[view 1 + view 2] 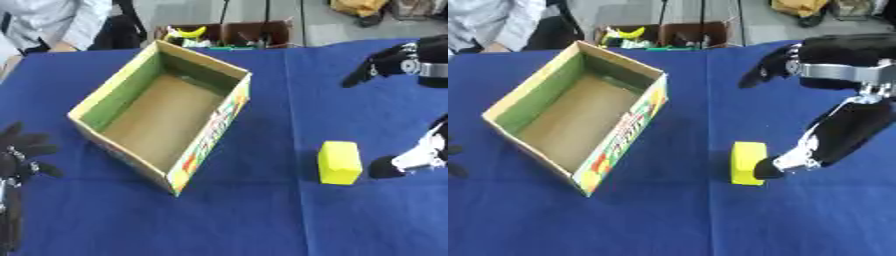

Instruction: Pick up objects on the table and place them in the box.

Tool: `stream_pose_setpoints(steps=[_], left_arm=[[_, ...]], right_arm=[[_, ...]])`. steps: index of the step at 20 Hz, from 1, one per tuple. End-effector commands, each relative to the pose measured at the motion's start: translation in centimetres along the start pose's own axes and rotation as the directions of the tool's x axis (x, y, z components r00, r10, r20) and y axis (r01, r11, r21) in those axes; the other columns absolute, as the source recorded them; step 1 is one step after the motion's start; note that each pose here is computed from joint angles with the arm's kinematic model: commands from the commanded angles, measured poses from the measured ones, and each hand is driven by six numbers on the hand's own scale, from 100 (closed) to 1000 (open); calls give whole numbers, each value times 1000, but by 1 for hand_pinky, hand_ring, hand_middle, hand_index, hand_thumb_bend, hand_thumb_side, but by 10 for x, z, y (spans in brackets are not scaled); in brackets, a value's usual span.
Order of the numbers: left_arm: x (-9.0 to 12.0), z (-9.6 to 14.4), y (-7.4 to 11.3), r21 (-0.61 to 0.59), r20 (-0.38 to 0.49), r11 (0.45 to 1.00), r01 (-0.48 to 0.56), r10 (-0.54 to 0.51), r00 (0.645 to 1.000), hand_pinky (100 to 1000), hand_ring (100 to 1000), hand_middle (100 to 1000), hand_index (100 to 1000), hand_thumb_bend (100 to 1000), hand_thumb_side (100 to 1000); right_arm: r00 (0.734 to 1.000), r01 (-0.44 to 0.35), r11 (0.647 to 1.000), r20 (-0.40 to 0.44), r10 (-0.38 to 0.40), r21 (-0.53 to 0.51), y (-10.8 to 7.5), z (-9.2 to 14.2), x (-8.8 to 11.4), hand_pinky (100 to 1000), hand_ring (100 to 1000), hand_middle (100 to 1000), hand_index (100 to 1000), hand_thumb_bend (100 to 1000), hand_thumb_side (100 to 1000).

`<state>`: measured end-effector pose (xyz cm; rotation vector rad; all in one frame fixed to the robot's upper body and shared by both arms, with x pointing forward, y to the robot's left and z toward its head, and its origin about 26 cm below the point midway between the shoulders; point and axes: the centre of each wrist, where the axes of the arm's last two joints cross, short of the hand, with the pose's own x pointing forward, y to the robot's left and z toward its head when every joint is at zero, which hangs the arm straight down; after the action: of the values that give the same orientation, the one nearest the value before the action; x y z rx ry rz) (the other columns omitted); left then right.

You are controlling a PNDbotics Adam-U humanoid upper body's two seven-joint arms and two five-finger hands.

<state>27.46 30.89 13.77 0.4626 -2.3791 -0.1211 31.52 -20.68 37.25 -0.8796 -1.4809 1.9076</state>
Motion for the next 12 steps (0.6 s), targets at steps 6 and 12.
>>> stream_pose_setpoints(steps=[6, 12], left_arm=[[6, -4, 1, -9, 28, 1000, 2, -2, 1000, 458, 686, 700, 932, 186, 1000], [6, -5, 0, -12, 32, 1000, -2, 3, 999, 458, 687, 699, 930, 183, 1000]], right_arm=[[993, -13, 1000, -115, 15, 15, 4, -14, -1, 853, 887, 825, 918, 569, 609], [985, -20, 999, -169, 26, 37, 15, -30, -2, 830, 855, 781, 918, 537, 603]])
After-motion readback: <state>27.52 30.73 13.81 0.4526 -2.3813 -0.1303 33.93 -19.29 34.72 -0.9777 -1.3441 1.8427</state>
